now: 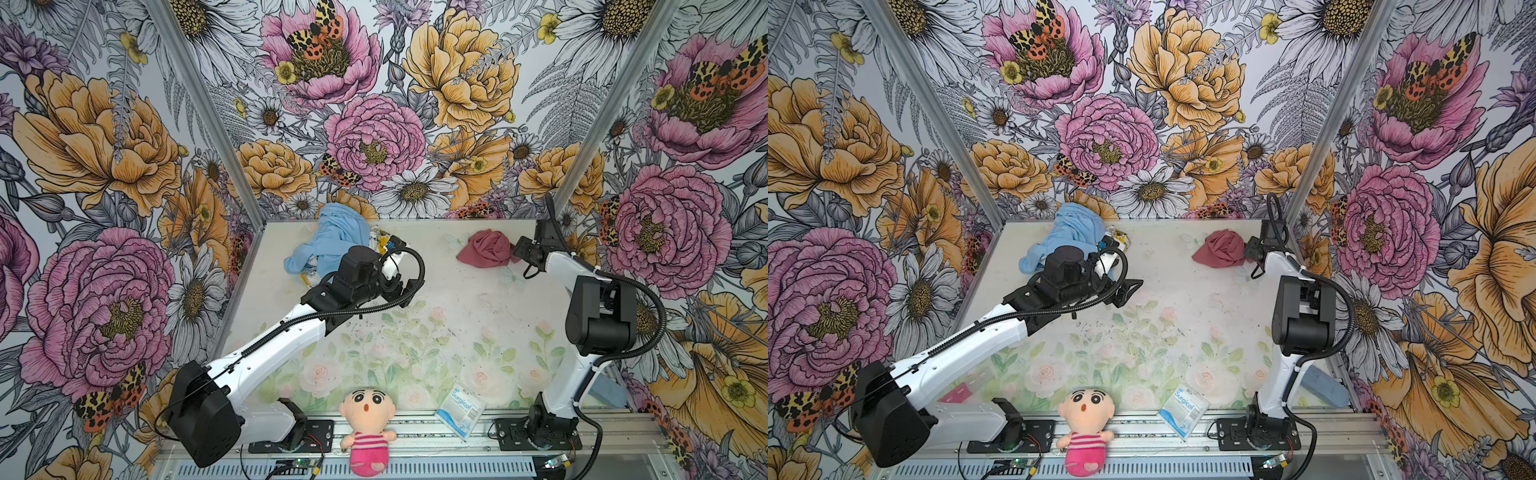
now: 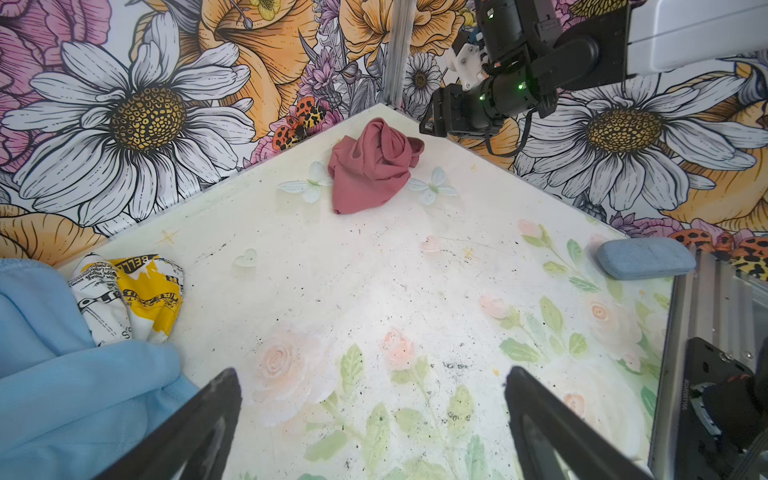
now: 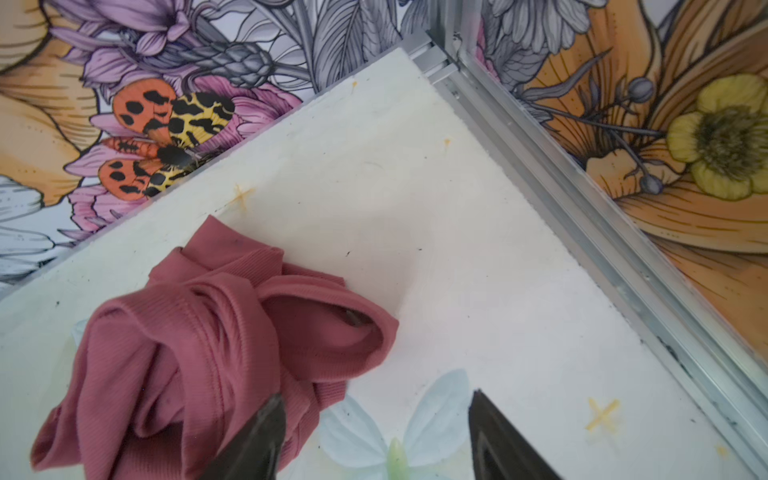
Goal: Pick out a specific cloth from the pile
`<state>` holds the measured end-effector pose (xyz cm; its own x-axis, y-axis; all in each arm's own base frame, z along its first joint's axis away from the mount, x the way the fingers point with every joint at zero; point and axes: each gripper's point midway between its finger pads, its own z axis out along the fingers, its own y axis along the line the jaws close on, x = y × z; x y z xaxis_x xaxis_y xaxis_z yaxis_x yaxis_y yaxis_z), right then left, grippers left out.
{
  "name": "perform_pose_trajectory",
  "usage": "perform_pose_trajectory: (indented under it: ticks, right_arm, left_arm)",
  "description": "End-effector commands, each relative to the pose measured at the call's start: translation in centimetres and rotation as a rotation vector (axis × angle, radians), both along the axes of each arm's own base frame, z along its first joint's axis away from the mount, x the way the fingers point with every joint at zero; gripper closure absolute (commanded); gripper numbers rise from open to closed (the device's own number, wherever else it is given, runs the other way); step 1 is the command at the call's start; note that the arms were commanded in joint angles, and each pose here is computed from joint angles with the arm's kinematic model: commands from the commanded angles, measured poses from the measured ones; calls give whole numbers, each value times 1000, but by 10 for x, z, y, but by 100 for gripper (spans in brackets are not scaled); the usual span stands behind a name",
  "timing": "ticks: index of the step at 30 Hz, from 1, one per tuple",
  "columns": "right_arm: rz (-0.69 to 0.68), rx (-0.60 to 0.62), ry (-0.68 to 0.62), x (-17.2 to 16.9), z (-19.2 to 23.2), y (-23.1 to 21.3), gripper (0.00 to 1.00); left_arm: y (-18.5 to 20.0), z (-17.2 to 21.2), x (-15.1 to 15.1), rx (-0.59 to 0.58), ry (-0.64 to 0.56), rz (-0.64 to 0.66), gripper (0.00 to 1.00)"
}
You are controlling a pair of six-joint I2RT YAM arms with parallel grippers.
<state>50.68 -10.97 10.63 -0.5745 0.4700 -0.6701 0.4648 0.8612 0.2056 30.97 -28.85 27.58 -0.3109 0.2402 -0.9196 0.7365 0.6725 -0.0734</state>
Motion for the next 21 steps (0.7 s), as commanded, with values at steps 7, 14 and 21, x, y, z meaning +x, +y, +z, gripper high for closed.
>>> perform_pose_trajectory:
  ticks: [7,14,21]
  right_arm:
    - [24,84,-17,25,-11,-2,59]
    - [45,125,-12,33,-20,5,60]
    - [71,156,7,29,-30,15,60]
  left_arm:
    - [-9,9,-1,-48,-2,-9,1]
    - [-8,8,-3,-40,-2,0,1]
    - [-4,10,-3,-19,-11,12,1]
